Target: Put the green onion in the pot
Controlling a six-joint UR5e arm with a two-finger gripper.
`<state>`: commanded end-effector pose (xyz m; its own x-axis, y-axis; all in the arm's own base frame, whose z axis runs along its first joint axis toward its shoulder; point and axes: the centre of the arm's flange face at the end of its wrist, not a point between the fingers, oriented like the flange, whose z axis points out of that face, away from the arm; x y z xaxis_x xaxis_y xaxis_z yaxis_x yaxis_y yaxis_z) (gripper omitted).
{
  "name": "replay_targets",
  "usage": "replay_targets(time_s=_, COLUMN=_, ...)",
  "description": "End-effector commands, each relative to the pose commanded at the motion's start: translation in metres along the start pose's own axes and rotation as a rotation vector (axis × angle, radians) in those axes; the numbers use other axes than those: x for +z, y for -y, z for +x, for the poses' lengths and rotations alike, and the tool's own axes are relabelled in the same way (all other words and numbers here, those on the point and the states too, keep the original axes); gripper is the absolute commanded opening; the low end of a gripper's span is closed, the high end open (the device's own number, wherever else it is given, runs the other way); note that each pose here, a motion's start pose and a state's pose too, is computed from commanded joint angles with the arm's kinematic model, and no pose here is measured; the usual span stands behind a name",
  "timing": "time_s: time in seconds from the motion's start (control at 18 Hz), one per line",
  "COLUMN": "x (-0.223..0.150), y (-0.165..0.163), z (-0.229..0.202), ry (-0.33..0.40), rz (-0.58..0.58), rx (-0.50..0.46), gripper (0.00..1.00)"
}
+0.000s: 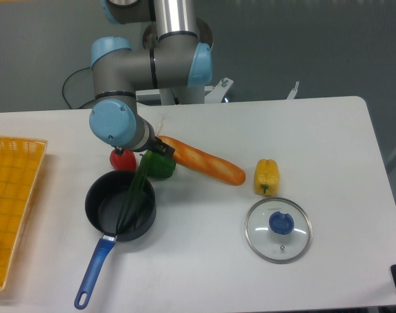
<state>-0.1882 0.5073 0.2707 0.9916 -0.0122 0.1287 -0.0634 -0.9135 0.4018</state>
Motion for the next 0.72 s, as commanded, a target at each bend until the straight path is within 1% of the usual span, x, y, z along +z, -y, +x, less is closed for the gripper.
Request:
replay_targets(time_s=0.22, x=0.0047, y=0.0029, z=-0.0002, ry=-0.005, rz=-0.009, rx=0.001, gripper=1.0)
replay_targets(time_s=0.28, x=0.0048, y=0.0029, z=-0.0002, ry=-0.005, rz=-0.009, rx=0.003, gripper=0.94)
replay_targets(time_s=0.33, x=0.0048, y=0.0029, z=-0.0002, ry=-0.005, rz=-0.009, rx=0.003, gripper=0.87)
replay_targets(time_s=0.39, x=0.0042, y=0.0023, z=0.0001, ry=-0.005, rz=-0.009, rx=0.004, gripper=0.75)
replay_targets(time_s=0.44, x=0.0036, y=0.002, z=0.0004, ry=-0.006, rz=-0.007, rx=0.004, gripper=0.66)
replay_targets(time_s=0.5, x=0.0035, y=0.0024, z=-0.0001, ry=-0.005, rz=-0.008, rx=0.004, gripper=0.62)
replay_targets(time_s=0.56, x=0.0029, y=0.0024, z=-0.0002, ry=-0.005, rz=-0.008, rx=0.004, gripper=0.54)
replay_targets(time_s=0.61, x=0.0029, y=0.0025, z=0.0, ry=-0.006, rz=-0.007, rx=0.004, gripper=0.49)
replay_targets(time_s=0.67, x=0.0002, y=0.0026, z=-0.0005, ry=-0.004, rz=-0.004, rx=0.002, gripper=0.39)
replay_targets(time_s=0.72, x=-0.0005, y=0.0027, z=-0.0007, ry=-0.003, rz=-0.003, rx=0.002, gripper=0.34)
